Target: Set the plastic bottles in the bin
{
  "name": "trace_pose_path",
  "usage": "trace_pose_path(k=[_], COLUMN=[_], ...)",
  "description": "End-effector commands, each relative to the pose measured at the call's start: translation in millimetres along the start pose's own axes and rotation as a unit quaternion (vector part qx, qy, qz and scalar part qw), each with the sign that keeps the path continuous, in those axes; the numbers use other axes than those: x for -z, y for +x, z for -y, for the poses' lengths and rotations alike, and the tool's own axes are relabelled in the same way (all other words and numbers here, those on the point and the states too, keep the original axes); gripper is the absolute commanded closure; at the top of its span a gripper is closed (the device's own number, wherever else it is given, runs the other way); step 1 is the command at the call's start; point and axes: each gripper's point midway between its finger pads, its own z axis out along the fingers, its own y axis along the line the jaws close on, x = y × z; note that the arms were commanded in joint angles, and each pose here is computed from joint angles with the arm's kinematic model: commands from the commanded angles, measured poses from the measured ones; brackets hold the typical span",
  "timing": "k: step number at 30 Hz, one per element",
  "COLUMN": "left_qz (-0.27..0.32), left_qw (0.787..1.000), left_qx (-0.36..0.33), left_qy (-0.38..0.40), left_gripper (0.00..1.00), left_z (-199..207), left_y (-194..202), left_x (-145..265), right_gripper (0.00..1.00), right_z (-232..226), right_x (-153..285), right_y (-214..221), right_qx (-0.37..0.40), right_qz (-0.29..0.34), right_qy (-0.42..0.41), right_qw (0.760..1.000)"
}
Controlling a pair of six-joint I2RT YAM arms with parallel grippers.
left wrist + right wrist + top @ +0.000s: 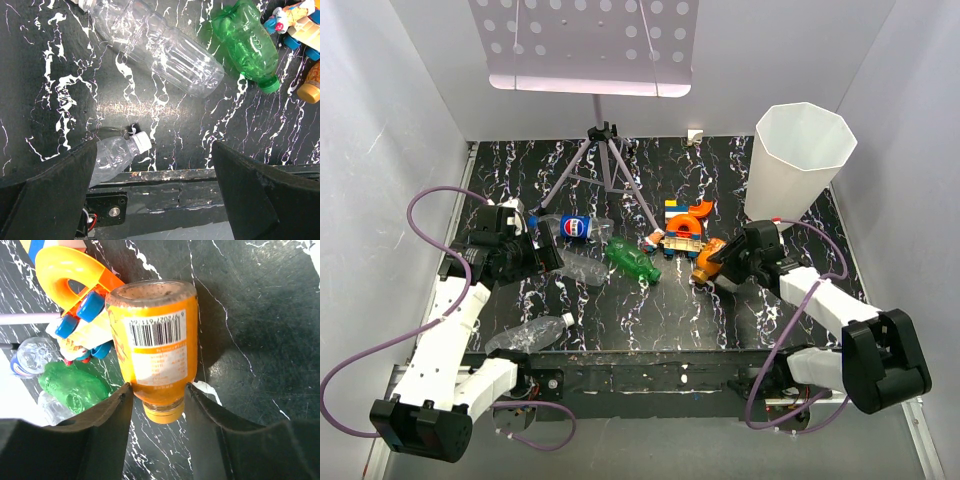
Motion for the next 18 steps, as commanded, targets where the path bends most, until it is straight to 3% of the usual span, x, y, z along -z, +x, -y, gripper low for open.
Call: trace_pose_path(k=[1, 3, 9, 15, 18], left_qz=[0.011, 0.01, 0.006, 0.015, 0.017], left_qw=[1.0, 1.0, 1.0, 1.0, 1.0], left_qx=[-0.012, -0.012, -0.012, -0.016, -0.017], left_qy=[0.011, 0.01, 0.015, 0.011, 0.009], left_gripper=[0.01, 0.01, 0.01, 0.01, 0.01], left_z=[2.4, 1.8, 4.0, 2.3, 1.6], left_y=[-0.8, -0.5, -0.2, -2.1, -2.4], left_x=[2.5, 1.9, -1.8, 4.1, 5.4], right_gripper=[0.48, 0.45, 0.16, 0.13, 0.23], right_z=[8.0, 6.3, 2.6, 0.1, 1.8], right_x=[7.7, 14.3, 4.2, -19.8, -23.8], right_y=[-9.9, -14.1, -12.8, -14.6, -16.3], right_qx=[0.004, 0.015, 0.056, 0.098, 0.106], right_qz=[0.032, 0.044, 0.025, -0.003, -0.002], right_qy=[0.011, 0.008, 0.012, 0.041, 0.046], right_qw=[0.999, 0.999, 0.998, 0.994, 0.993])
